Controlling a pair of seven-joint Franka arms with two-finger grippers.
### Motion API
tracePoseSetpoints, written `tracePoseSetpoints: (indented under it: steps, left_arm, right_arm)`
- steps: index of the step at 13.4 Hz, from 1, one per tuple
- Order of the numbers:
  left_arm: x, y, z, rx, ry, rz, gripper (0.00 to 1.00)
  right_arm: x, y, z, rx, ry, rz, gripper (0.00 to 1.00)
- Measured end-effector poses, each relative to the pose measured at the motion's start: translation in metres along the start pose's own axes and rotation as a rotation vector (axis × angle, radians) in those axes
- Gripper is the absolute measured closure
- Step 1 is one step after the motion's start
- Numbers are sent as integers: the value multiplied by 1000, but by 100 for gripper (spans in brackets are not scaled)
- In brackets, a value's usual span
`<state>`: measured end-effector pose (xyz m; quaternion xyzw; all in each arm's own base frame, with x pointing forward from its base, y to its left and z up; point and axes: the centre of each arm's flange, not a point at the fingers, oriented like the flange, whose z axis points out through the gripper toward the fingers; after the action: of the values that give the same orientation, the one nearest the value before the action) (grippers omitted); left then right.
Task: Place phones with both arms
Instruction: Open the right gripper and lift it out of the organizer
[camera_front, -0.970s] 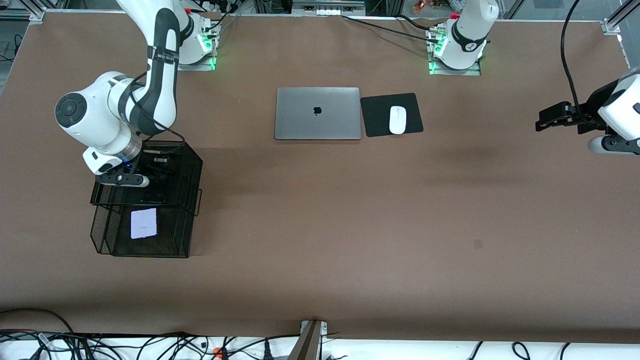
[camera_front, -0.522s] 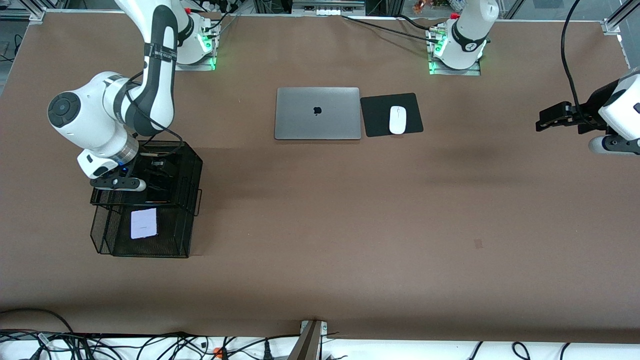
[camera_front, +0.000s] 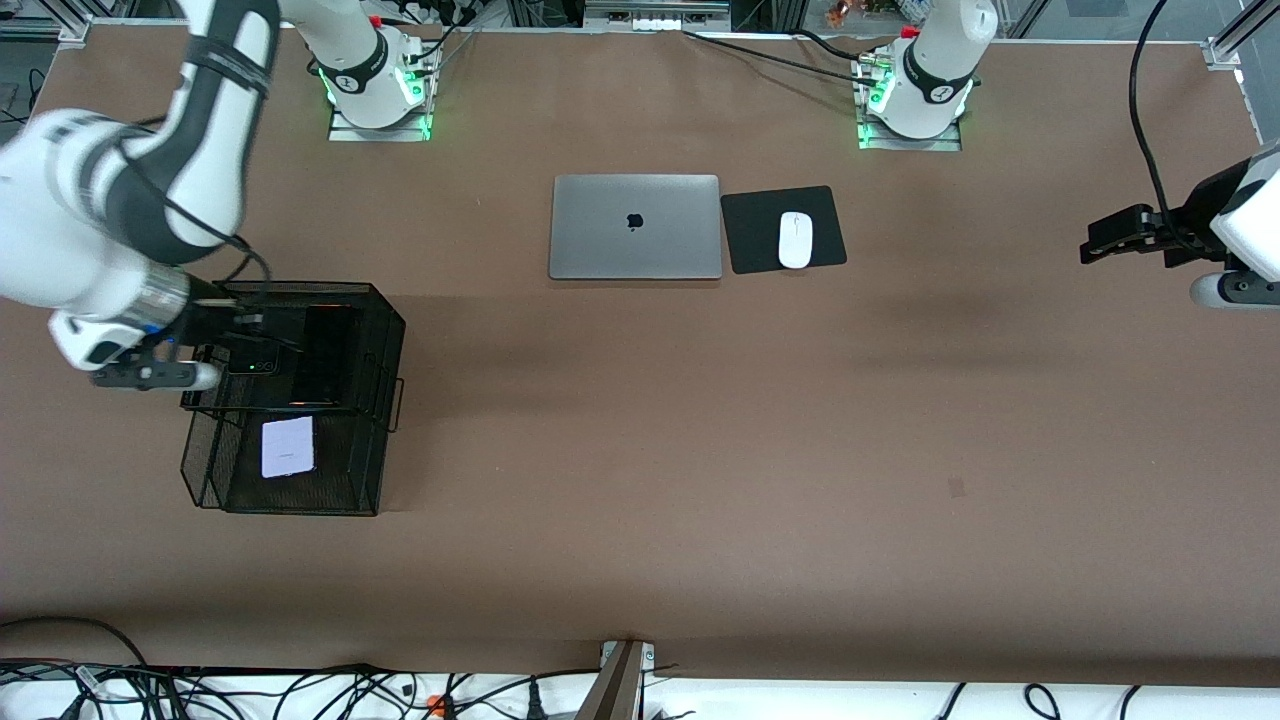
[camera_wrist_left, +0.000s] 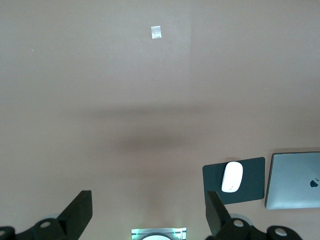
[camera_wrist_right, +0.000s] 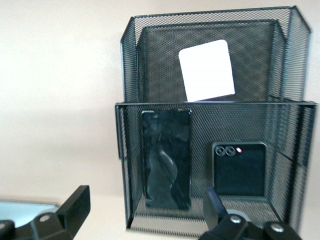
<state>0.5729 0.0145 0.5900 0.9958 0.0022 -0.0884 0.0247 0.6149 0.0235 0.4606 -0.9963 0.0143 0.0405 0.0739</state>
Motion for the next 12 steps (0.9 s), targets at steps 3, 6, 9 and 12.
tracePoseSetpoints:
  steps: [3, 6, 9, 12]
  left_arm:
    - [0, -3, 0, -1, 1, 13, 0]
    - [0, -4, 0, -1, 1, 25, 0]
    - [-1, -14, -1, -4, 2, 21, 0]
    - [-1, -16, -1, -5, 3, 23, 0]
  right_arm:
    - [1, -8, -41, 2, -43, 11, 0]
    - [3, -25, -54, -9, -39, 21, 0]
    - [4, -28, -52, -29, -42, 21, 0]
    - [5, -28, -53, -34, -41, 20, 0]
